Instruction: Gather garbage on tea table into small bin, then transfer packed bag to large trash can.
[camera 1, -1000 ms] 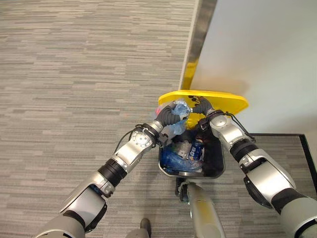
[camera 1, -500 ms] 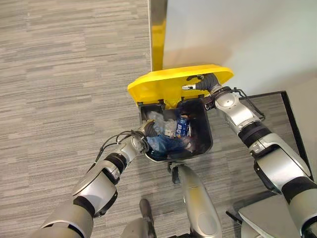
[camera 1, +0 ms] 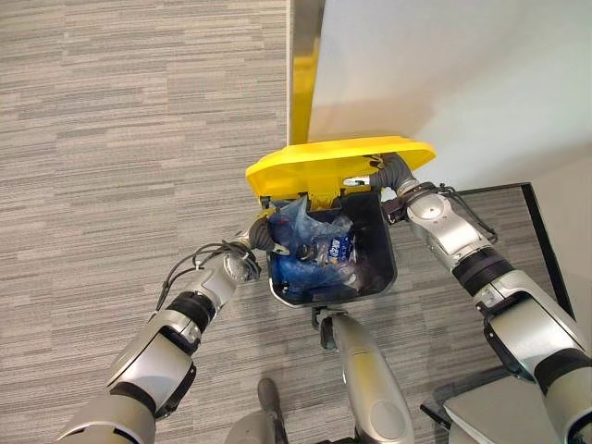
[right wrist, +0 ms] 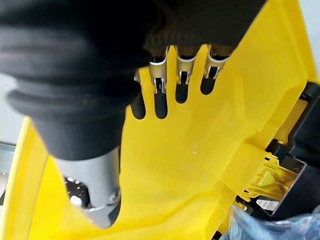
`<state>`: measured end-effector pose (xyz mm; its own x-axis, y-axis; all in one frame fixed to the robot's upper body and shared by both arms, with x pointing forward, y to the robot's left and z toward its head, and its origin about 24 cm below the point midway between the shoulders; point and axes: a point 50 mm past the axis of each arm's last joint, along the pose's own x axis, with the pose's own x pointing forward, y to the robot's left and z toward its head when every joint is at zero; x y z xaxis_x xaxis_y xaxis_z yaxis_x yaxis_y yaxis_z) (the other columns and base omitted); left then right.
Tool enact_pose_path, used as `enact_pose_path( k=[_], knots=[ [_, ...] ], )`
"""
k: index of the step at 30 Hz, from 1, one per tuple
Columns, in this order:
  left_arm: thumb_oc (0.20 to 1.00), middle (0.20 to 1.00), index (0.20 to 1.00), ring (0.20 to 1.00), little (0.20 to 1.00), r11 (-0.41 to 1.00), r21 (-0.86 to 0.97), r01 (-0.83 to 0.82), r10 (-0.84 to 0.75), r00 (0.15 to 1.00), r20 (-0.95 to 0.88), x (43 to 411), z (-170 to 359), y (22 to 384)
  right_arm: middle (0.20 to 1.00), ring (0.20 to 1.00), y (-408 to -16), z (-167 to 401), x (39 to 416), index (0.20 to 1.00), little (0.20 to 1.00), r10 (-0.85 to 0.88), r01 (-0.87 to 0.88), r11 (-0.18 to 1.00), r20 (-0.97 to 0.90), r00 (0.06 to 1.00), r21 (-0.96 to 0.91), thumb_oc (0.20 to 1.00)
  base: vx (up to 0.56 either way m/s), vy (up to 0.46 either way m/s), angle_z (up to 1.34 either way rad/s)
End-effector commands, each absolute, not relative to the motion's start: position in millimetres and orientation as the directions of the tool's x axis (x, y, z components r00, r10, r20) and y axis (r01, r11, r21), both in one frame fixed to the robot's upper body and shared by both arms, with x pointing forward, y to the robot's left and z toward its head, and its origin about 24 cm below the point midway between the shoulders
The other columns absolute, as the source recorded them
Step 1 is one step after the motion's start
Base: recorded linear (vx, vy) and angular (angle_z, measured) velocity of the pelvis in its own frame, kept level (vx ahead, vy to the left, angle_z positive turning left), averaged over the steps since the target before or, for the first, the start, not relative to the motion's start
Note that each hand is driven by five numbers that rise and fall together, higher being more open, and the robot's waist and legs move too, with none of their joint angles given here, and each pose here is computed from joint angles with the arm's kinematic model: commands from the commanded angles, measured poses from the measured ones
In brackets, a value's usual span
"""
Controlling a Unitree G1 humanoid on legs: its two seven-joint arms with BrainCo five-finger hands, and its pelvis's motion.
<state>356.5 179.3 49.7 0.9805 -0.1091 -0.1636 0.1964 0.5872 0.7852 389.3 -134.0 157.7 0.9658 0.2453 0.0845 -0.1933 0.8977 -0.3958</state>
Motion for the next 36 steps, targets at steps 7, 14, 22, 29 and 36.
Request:
enact_pose_path(
  k=[7, 14, 22, 29, 36],
  knots=[
    [1.000, 1.000, 1.000, 1.000, 1.000, 0.786, 0.596, 0.162, -0.004, 0.966, -0.257, 281.3, 0.4, 236.5, 1.000, 1.000, -158.9, 106.8, 361.1, 1.000, 1.000, 0.201, -0.178, 0.927, 0.035, 0.979, -0.331, 1.000, -0.08, 0.032, 0.00],
    [1.000, 1.000, 1.000, 1.000, 1.000, 0.872, 0.488, -0.036, 0.268, 0.869, -0.415, 208.3, -38.0, 301.2, 1.000, 1.000, -203.0, 48.5, 317.1, 1.000, 1.000, 0.089, -0.120, 0.949, -0.116, 0.989, -0.293, 1.000, -0.13, 0.064, -0.10],
    [1.000, 1.000, 1.000, 1.000, 1.000, 0.880, 0.455, -0.136, 0.383, 0.771, -0.509, 165.2, -61.6, 317.1, 1.000, 1.000, -230.4, -18.7, 254.6, 1.000, 1.000, -0.014, -0.089, 0.952, -0.334, 0.943, -0.293, 1.000, -0.20, 0.011, -0.03],
    [1.000, 1.000, 1.000, 1.000, 1.000, 0.899, 0.408, -0.159, 0.391, 0.711, -0.585, 144.4, -78.0, 316.3, 1.000, 1.000, -259.7, -60.2, 198.7, 1.000, 1.000, -0.153, -0.015, 0.950, -0.503, 0.851, -0.313, 1.000, 0.03, -0.300, 0.17],
    [1.000, 1.000, 1.000, 1.000, 1.000, 0.906, 0.390, -0.163, 0.393, 0.662, -0.638, 130.7, -90.5, 314.2, 1.000, 1.000, -276.3, -60.7, 191.1, 1.000, 1.000, -0.201, 0.001, 0.932, -0.516, 0.833, -0.363, 1.000, 0.02, -0.115, 0.13]
  ],
)
